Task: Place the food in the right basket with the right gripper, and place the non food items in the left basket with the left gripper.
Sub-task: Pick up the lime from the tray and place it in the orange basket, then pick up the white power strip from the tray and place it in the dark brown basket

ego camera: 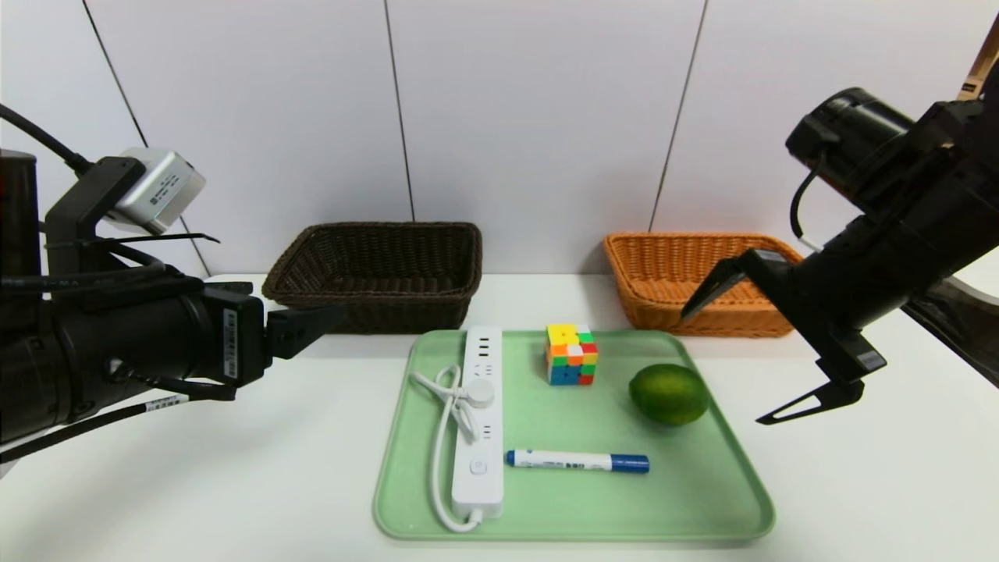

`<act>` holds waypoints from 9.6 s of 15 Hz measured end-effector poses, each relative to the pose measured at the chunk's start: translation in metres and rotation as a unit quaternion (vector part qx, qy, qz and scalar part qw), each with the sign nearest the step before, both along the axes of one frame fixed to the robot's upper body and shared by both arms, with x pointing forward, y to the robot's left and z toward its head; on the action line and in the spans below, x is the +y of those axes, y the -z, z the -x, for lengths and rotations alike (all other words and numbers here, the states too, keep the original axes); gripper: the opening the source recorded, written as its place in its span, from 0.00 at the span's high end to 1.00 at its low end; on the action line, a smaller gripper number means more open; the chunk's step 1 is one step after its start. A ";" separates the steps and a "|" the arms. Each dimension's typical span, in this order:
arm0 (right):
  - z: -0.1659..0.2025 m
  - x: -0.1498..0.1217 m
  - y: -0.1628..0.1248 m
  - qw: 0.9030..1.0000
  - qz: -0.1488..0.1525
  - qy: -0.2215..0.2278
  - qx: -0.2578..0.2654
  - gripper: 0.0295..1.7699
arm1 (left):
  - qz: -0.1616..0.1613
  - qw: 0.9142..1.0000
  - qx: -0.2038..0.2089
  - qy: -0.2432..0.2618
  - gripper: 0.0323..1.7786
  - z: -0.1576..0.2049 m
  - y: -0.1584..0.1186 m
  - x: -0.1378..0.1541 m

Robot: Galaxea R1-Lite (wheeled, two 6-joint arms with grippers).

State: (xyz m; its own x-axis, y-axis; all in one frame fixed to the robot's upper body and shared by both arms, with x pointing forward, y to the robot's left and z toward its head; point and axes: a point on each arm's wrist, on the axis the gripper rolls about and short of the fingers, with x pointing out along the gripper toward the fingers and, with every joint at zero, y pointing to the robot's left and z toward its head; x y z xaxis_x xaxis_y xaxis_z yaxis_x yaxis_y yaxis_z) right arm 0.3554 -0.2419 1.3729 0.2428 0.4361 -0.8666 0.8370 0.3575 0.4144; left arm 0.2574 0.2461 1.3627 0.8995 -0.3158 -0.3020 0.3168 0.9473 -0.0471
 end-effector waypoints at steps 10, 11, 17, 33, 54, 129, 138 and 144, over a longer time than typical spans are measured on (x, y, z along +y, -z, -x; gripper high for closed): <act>-0.033 -0.011 0.037 0.998 0.012 0.035 0.053 0.03 | -0.001 1.000 -0.002 0.005 0.05 0.008 0.002 0.002; -0.038 -0.009 0.041 0.998 0.011 0.035 0.052 0.03 | -0.002 1.000 -0.001 0.005 0.05 0.008 0.003 0.002; -0.057 -0.003 0.057 0.997 0.012 0.042 0.067 0.03 | -0.003 1.000 0.004 0.006 0.05 0.007 0.005 0.001; -0.080 0.005 0.095 0.994 0.023 0.037 0.105 0.03 | -0.002 1.000 0.009 0.004 0.05 0.004 0.007 -0.001; -0.056 0.026 0.059 0.998 0.004 -0.033 0.046 0.42 | -0.009 1.000 0.025 0.002 0.05 0.007 0.018 0.001; 0.066 -0.020 -0.119 0.725 0.436 -0.290 -0.447 0.04 | -0.054 0.994 0.076 0.054 0.05 -0.017 -0.003 -0.079; 0.061 -0.024 -0.081 0.797 0.411 -0.309 -0.319 0.04 | -0.038 0.975 0.217 0.000 0.05 -0.060 0.001 -0.142; 0.056 -0.022 -0.078 0.798 0.410 -0.311 -0.313 0.04 | -0.048 0.948 0.305 -0.084 0.05 -0.067 0.010 -0.152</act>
